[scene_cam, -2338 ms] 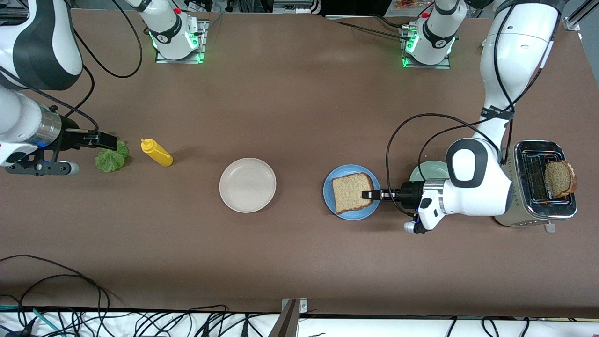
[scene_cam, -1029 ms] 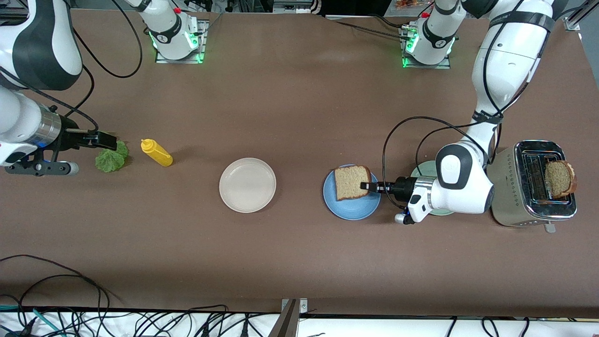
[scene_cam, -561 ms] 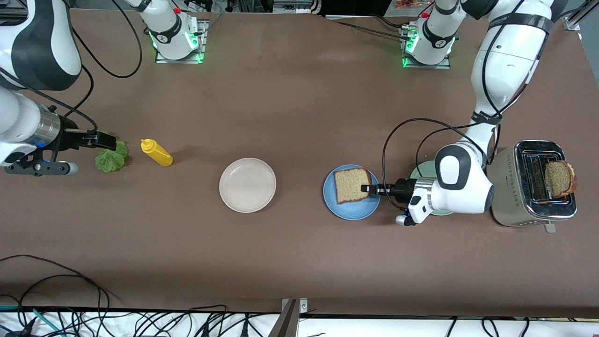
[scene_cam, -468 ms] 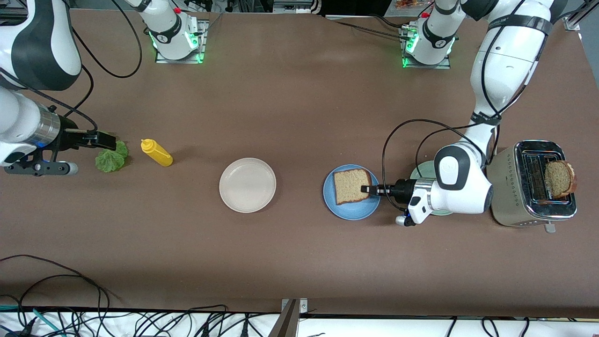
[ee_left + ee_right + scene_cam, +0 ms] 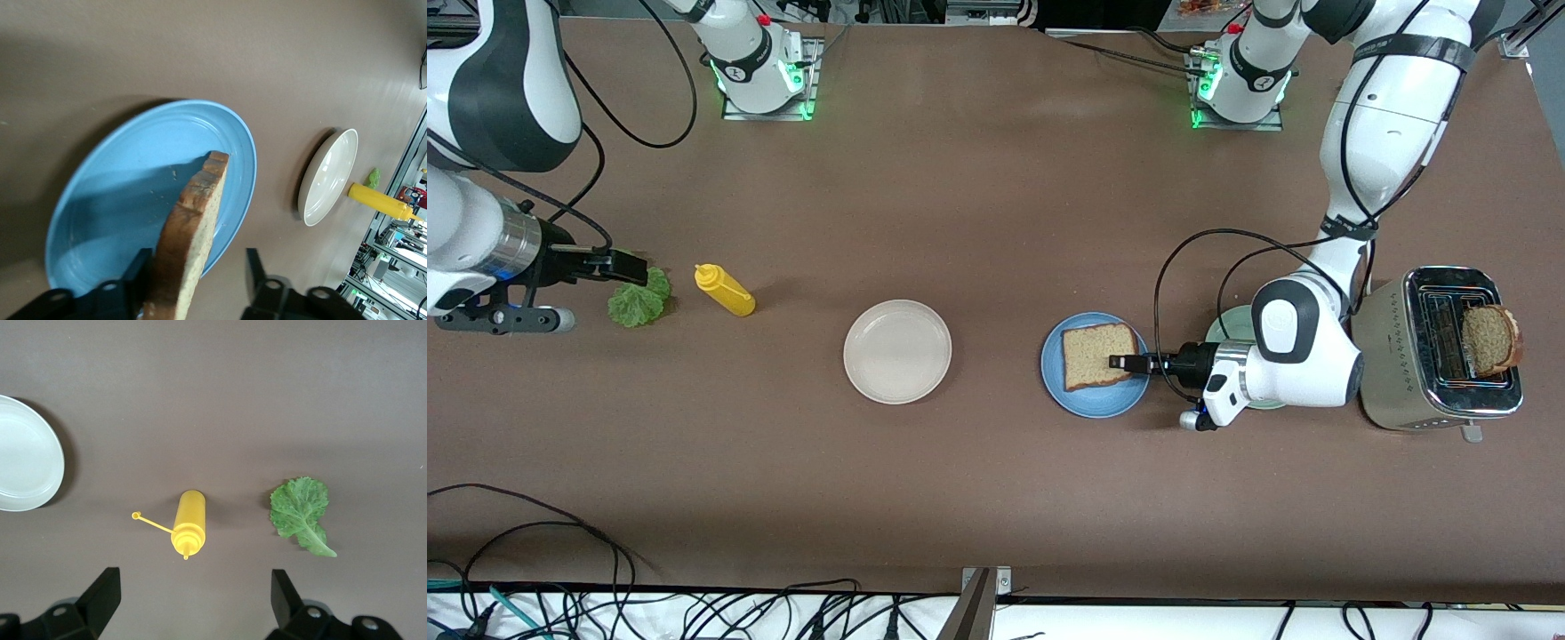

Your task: Make sandwich in blue plate with both arms

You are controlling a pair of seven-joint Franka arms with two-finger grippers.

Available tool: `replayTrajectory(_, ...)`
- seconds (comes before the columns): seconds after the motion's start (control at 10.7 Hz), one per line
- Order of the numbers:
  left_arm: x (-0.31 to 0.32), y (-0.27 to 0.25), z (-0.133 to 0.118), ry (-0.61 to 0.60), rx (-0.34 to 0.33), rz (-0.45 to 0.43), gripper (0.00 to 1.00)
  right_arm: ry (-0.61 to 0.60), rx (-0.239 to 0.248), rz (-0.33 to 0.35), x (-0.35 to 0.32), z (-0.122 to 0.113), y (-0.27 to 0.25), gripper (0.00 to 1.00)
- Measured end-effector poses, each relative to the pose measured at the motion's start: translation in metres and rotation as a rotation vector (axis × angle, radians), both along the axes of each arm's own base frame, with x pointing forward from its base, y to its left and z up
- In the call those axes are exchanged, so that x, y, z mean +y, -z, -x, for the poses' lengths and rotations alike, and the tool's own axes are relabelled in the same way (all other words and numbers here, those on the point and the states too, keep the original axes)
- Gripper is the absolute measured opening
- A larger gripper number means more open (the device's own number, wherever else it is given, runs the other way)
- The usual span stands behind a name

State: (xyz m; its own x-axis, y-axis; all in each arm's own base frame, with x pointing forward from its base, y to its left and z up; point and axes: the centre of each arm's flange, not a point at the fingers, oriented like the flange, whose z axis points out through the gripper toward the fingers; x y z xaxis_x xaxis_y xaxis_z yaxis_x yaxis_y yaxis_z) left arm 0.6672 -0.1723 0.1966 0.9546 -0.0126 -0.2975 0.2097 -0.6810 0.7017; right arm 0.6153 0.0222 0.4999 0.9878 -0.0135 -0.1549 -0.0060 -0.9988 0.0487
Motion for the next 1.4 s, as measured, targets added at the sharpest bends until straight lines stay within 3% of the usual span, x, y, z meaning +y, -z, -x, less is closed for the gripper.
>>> replayTrajectory(0.09,0.010,0.000,-0.003,-0.005,-0.015,-0.007,0.74,0.000,0.000,0.000,0.000,0.000,0.000,1.00)
replayTrajectory(0.28,0.058,0.002,-0.014,0.021,-0.123,-0.029,0.99,0.001,0.000,0.000,-0.001,0.000,0.000,1.00)
replayTrajectory(0.47,0.110,0.005,-0.020,0.072,-0.239,-0.034,1.00,0.001,0.003,0.000,-0.001,-0.001,0.002,1.00)
replayTrajectory(0.65,0.132,-0.001,-0.022,0.117,-0.284,-0.069,1.00,0.009,0.008,-0.001,-0.001,-0.001,0.005,1.00)
replayTrajectory(0.94,0.137,-0.062,-0.021,0.215,-0.247,-0.252,1.00,0.012,0.009,-0.003,-0.006,-0.002,0.006,1.00)
replayTrajectory(1.12,0.143,-0.124,-0.009,0.279,-0.196,-0.373,1.00,-0.024,0.007,-0.012,-0.019,-0.004,0.008,1.00)
replayTrajectory(1.4,0.159,-0.209,0.016,0.330,-0.149,-0.577,1.00,-0.042,0.045,-0.026,-0.053,-0.004,0.027,1.00)
